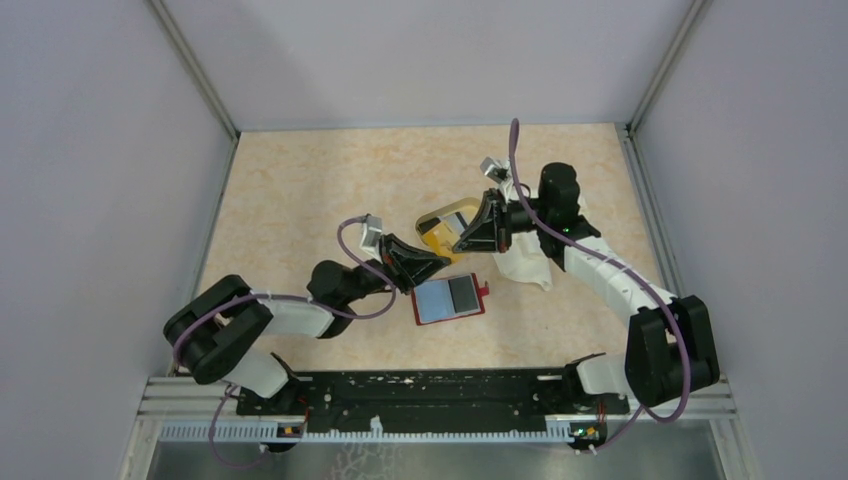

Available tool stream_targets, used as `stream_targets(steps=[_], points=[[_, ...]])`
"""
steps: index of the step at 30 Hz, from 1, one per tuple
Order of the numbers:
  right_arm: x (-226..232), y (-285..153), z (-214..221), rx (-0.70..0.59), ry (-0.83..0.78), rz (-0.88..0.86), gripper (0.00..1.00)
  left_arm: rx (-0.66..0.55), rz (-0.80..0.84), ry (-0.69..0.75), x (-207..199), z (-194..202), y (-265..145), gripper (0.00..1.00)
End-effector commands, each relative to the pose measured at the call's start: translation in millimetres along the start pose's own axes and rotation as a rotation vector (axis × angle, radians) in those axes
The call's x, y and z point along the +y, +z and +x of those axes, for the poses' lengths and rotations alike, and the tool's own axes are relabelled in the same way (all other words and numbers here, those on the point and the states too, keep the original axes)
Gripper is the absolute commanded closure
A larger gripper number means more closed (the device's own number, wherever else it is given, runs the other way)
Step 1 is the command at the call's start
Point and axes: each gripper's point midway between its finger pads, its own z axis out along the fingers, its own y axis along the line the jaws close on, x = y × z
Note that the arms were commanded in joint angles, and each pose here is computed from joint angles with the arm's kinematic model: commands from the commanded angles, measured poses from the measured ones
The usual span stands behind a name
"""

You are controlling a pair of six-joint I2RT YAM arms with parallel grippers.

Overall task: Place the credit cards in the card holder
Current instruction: Pick up the credit card from the storage box.

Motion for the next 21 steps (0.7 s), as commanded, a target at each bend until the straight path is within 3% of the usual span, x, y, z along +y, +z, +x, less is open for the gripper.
stream_targets(steps=[1, 2, 4, 6, 8, 11, 14, 21], points=[[-0.6, 3.4, -0.8, 0.006, -0.055, -0.004, 1.0, -0.2, 0.166, 0.11, -38.7, -50.9, 5.6, 1.0], [-1.1, 3.3, -1.3, 0.009, -0.057, 0.0, 0.95, -0.19, 0.165, 0.109, -38.9, -49.1, 5.0, 1.0], [-1.1, 1.6, -3.8, 0.027, -0.065, 0.01, 0.69, -0.14, 0.141, 0.095, -35.5, -40.4, 2.3, 1.0], [-2.5, -2.9, -5.1, 0.067, -0.126, 0.047, 0.48, -0.017, 0.07, 0.061, -22.2, -17.2, -2.2, 1.0], [-7.5, -9.0, -2.6, 0.124, -0.194, 0.116, 0.36, 0.107, 0.024, 0.042, -16.6, 1.4, -9.1, 1.0], [-12.5, -15.2, -1.9, 0.169, -0.246, 0.174, 0.28, 0.292, -0.065, 0.014, -7.9, 24.3, -22.8, 1.0], [-9.2, -16.1, 1.0, 0.184, -0.242, 0.162, 0.27, 0.434, -0.113, 0.052, -4.2, 34.1, -36.6, 1.0], [-3.3, -7.4, 9.1, 0.188, -0.224, 0.099, 0.29, 0.613, -0.14, 0.053, 1.9, 44.2, -48.5, 1.0]])
